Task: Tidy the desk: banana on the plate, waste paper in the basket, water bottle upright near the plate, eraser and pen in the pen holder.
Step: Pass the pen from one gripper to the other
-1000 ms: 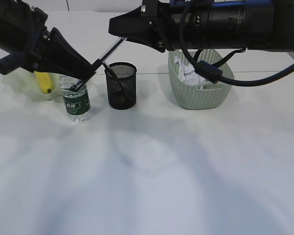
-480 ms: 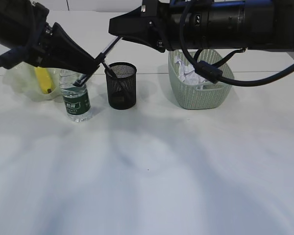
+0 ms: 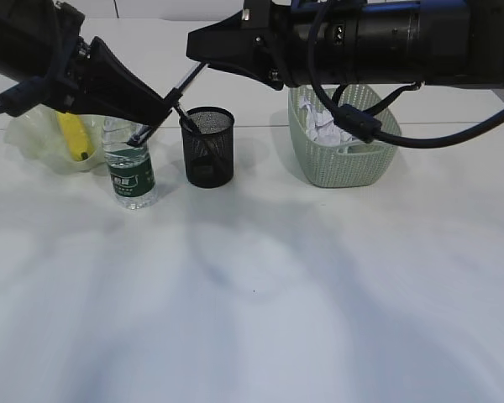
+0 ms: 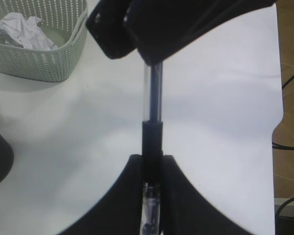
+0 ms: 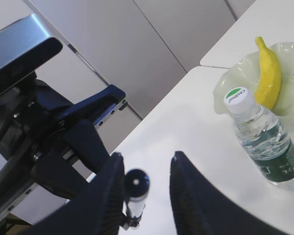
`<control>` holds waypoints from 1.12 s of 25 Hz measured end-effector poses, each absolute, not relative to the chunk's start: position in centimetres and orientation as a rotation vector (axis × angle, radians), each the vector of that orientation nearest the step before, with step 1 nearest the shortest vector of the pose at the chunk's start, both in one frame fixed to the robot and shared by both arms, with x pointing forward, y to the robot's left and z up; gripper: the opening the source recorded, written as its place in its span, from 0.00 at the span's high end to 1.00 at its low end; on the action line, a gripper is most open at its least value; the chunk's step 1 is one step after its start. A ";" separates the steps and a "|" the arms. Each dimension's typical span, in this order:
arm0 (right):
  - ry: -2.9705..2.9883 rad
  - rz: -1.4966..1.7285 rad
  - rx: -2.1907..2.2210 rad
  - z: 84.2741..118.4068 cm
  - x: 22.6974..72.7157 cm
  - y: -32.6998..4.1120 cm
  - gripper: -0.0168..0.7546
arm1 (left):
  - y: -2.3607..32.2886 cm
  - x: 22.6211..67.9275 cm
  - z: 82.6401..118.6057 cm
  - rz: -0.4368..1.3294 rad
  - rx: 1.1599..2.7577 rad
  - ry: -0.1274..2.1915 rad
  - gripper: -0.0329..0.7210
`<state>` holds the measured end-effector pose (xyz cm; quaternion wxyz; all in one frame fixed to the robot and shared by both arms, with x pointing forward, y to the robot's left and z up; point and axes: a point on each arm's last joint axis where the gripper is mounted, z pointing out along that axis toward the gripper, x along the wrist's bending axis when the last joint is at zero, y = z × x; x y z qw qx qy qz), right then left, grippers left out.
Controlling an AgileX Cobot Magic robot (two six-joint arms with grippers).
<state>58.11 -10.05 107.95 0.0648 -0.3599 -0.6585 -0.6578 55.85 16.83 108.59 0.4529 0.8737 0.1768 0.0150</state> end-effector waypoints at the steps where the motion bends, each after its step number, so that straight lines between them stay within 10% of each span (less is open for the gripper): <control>1: -1.987 -1.985 -1.086 108.0 58.1 -10.1 0.67 | 16.8 55.8 108.6 0.037 2.158 0.437 0.91; 12: -1.982 -1.987 -1.086 108.0 58.1 -10.0 0.90 | 16.8 55.9 108.6 0.046 2.156 0.441 0.91; 28: -1.978 -1.989 -1.085 108.0 58.1 -10.0 0.91 | 16.8 55.9 108.6 0.046 2.156 0.440 0.91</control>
